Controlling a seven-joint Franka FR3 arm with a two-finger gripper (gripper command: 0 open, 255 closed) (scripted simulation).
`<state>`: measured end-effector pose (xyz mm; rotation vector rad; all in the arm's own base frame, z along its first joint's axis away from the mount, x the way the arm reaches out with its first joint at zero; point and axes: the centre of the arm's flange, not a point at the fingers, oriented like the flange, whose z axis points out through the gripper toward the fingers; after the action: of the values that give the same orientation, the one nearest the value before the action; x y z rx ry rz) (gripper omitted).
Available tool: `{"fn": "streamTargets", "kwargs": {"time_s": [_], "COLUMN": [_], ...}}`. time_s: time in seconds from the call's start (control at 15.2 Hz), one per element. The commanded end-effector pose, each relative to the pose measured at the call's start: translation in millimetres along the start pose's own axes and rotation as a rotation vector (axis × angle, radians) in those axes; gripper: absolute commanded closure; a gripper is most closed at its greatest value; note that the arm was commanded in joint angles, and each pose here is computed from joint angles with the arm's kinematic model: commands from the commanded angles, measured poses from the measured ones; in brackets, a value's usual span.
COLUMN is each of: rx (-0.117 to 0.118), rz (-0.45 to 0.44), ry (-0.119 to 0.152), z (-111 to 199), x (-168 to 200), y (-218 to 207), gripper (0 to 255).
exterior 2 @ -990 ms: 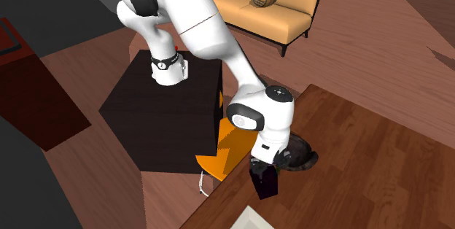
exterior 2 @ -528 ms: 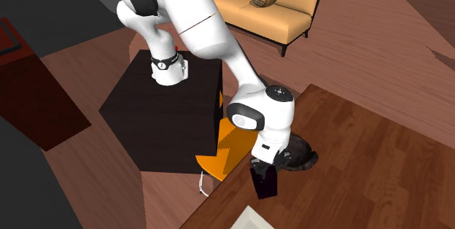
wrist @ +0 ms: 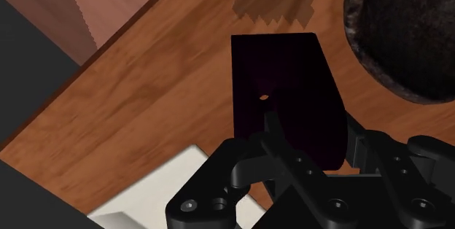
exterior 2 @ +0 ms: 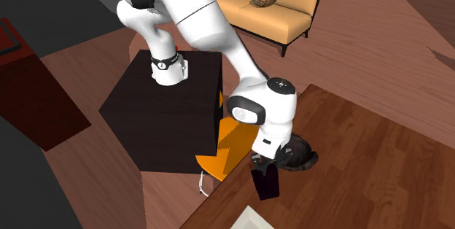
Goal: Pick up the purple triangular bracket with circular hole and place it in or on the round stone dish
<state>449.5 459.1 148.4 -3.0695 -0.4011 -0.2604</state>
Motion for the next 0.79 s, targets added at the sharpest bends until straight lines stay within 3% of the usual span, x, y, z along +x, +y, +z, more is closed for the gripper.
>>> {"fn": "streamTargets", "kwargs": {"time_s": [0.0, 0.73], "rx": [0.0, 0.0], "rz": [0.0, 0.0], "ry": [0.0, 0.0], "z": [-10.3, -67.6], "x": [1.8, 11.6], "y": [0.2, -0.5], "gripper": [255, 255]}}
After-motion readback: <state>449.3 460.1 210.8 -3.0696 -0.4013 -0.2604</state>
